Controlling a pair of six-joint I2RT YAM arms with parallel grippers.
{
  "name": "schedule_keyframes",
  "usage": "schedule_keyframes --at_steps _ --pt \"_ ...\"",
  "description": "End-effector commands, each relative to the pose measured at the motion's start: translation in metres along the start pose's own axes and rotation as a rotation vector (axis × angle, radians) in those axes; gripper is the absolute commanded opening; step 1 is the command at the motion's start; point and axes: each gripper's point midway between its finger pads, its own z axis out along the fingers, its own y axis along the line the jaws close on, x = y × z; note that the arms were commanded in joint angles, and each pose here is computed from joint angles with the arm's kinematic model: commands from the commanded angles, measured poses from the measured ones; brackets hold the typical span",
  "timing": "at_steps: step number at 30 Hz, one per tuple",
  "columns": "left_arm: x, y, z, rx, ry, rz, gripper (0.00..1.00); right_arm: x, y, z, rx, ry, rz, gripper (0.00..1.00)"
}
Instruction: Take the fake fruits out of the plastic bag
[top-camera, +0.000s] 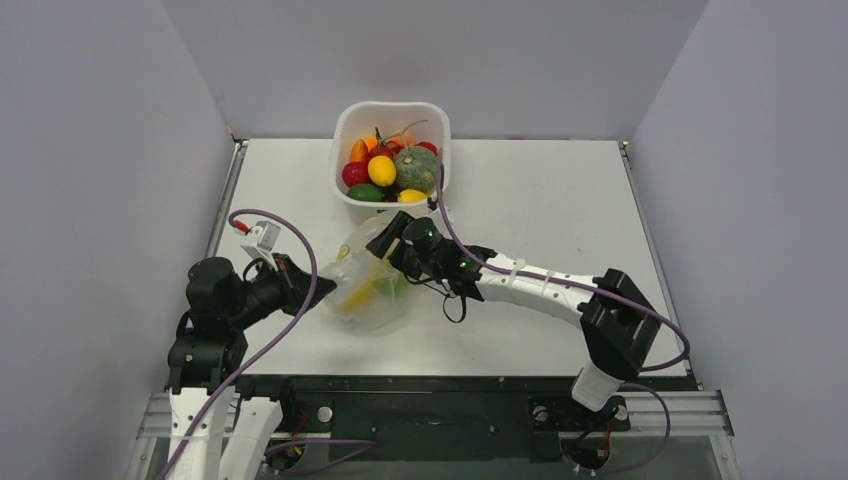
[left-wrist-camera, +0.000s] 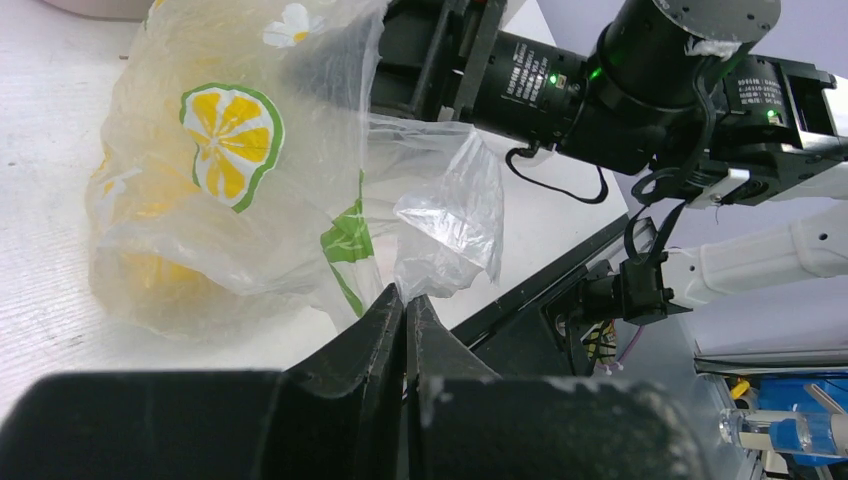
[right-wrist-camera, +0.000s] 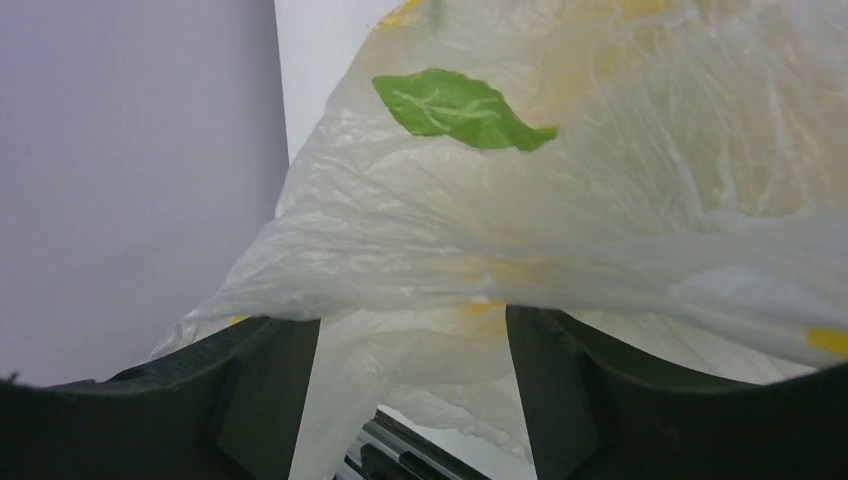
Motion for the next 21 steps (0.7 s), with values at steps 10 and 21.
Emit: schedule_keyframes --at_steps 10,21 --pt "-0.009 -0.019 -0.014 0.031 -0.068 0.008 0.25 -0.010 0.025 0.018 -0.061 -0.034 -0.139 0.54" --pt "-0.053 -0.018 -0.080 -0.324 -0.209 0.000 0.64 0.008 0.006 -0.025 -0.200 0.075 -0.494 0.00"
